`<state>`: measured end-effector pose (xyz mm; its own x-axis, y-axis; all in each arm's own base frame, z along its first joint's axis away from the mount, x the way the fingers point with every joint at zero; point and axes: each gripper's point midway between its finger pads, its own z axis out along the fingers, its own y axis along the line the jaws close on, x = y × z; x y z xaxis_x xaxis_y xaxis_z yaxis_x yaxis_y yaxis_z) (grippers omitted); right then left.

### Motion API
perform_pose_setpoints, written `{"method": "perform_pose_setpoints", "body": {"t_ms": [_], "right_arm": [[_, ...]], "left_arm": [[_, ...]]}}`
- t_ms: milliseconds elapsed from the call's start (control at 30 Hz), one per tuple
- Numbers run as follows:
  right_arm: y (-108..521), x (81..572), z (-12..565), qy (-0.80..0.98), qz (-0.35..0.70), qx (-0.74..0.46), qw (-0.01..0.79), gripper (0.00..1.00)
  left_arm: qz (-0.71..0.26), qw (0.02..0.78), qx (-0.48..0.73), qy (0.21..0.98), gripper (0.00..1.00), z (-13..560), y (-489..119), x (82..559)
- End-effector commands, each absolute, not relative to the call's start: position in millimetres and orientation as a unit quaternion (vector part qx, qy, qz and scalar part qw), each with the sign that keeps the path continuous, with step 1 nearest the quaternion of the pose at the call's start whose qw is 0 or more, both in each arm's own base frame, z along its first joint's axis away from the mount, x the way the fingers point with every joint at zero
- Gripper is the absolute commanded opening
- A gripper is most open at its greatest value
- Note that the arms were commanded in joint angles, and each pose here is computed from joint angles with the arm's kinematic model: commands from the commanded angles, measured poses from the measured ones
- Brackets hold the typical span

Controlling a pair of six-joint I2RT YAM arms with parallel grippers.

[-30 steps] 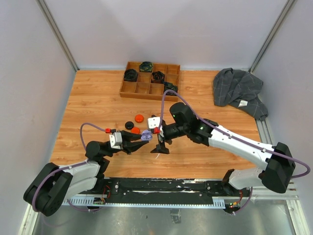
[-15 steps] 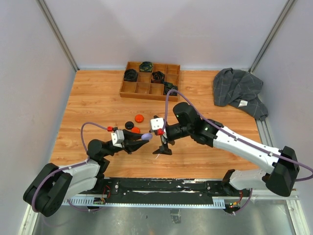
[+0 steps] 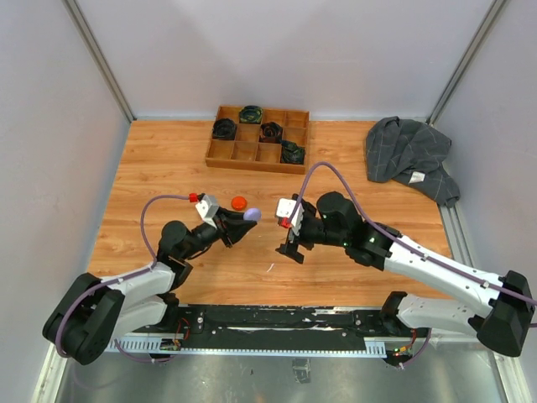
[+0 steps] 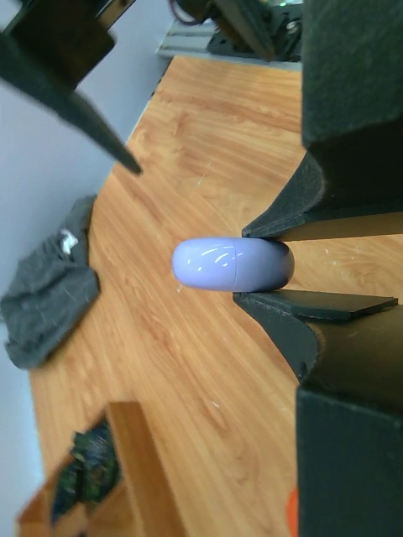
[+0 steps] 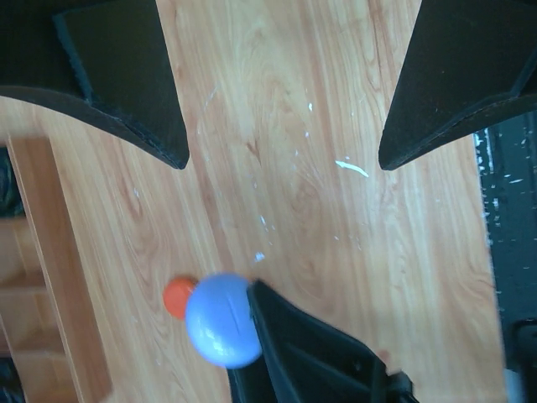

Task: Insert the wireless bluetooth earbuds into the charging case
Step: Place the charging case at the center of the board.

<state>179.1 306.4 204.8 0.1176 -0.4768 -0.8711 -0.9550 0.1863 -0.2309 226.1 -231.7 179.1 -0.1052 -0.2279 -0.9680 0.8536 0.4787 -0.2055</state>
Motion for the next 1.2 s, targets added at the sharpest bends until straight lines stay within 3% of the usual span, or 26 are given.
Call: {"method": "perform_pose_setpoints", "body": {"t_ms": [0, 200, 500, 833, 1167], "right_arm": [[282, 209, 205, 0.672, 0.208, -0.486, 0.518, 0.97], [262, 224, 187, 0.703, 0.180, -0.413, 0.549, 0.97], [238, 228, 159, 0.721, 0.165, -0.344, 0.579, 0.97], [214, 228, 162, 0.716, 0.143, -0.308, 0.610, 0.97], [206, 227, 171, 0.710, 0.140, -0.298, 0.622, 0.97]], "left_arm": [[-0.423, 0.564, 0.129, 0.697, 0.00, 153, -220, 255], [-0.371, 0.485, 0.013, 0.792, 0.03, 101, -195, 262], [-0.337, 0.427, -0.148, 0.826, 0.08, 61, -140, 256], [-0.281, 0.406, -0.195, 0.848, 0.12, 42, -114, 258], [-0.296, 0.388, -0.193, 0.851, 0.28, 40, -124, 273]]}}
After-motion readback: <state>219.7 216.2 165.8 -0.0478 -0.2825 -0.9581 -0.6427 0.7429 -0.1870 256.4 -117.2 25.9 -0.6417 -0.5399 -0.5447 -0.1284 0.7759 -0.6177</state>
